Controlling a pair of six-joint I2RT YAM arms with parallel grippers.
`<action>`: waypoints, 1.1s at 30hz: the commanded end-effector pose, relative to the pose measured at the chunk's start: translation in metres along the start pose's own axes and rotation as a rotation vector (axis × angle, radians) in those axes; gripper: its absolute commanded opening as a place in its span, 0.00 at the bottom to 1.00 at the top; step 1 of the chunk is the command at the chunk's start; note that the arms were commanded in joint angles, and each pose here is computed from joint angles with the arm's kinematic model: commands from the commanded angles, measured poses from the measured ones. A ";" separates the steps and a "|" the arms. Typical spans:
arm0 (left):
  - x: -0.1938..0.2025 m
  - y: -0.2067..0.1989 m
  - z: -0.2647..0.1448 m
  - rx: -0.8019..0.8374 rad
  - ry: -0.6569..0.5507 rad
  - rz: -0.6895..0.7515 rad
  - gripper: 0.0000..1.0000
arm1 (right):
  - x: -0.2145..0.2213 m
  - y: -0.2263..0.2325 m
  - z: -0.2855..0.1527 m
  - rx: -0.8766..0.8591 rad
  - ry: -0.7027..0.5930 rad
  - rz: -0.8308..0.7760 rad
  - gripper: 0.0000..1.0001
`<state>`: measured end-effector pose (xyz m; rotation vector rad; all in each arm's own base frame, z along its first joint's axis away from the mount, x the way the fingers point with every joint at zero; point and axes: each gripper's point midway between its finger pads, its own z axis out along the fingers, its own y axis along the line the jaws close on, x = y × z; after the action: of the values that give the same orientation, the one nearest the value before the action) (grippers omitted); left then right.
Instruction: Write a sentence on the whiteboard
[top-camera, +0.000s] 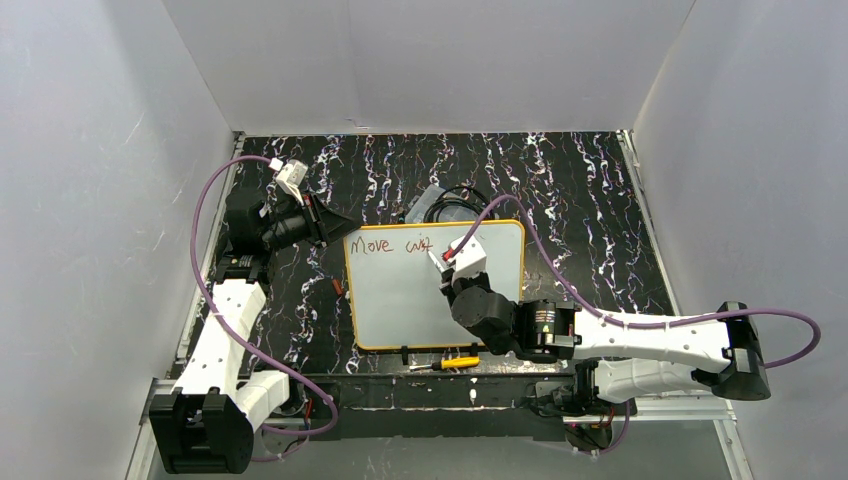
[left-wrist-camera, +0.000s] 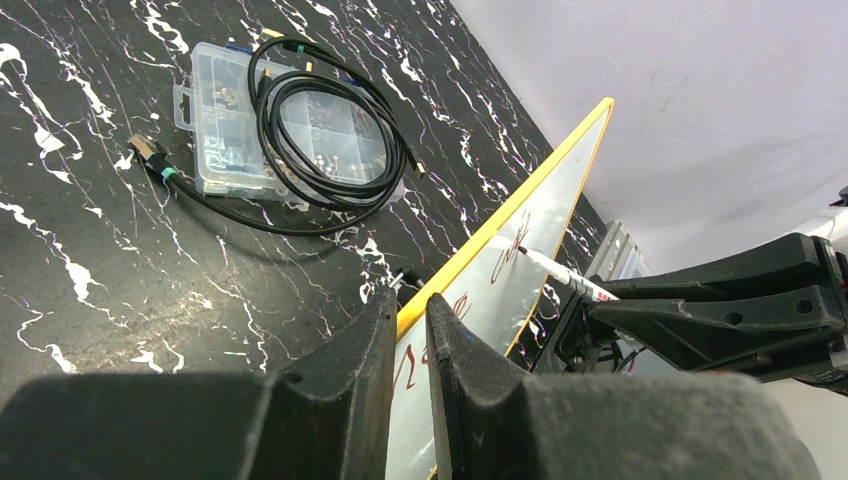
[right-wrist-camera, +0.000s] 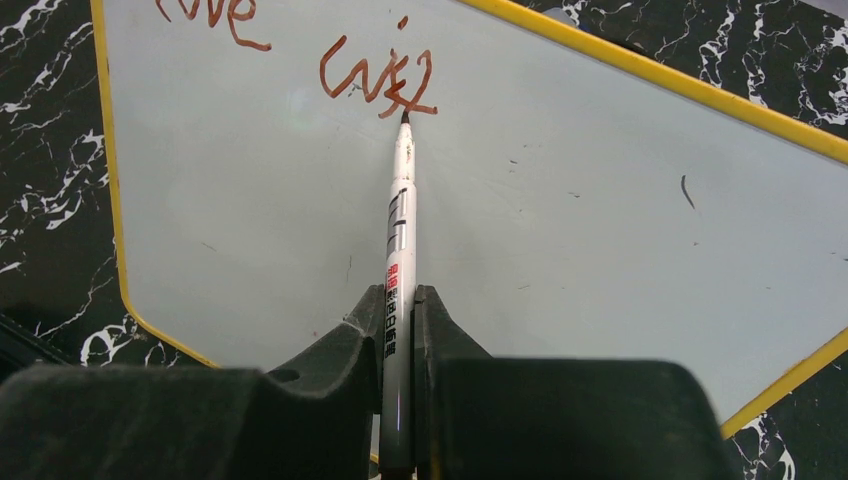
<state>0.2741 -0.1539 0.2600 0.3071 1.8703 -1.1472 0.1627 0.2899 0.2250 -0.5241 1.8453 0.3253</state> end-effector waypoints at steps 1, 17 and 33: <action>0.008 -0.016 -0.003 0.058 0.032 -0.002 0.16 | 0.009 -0.009 -0.004 0.020 0.033 -0.001 0.01; 0.008 -0.015 -0.003 0.058 0.032 -0.002 0.15 | -0.005 -0.018 -0.010 0.038 -0.010 0.031 0.01; 0.008 -0.016 -0.003 0.059 0.030 0.001 0.16 | -0.052 -0.017 -0.015 0.021 -0.154 0.076 0.01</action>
<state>0.2730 -0.1546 0.2611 0.3139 1.8665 -1.1541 0.1643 0.2701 0.2543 -0.4658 1.7798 0.3747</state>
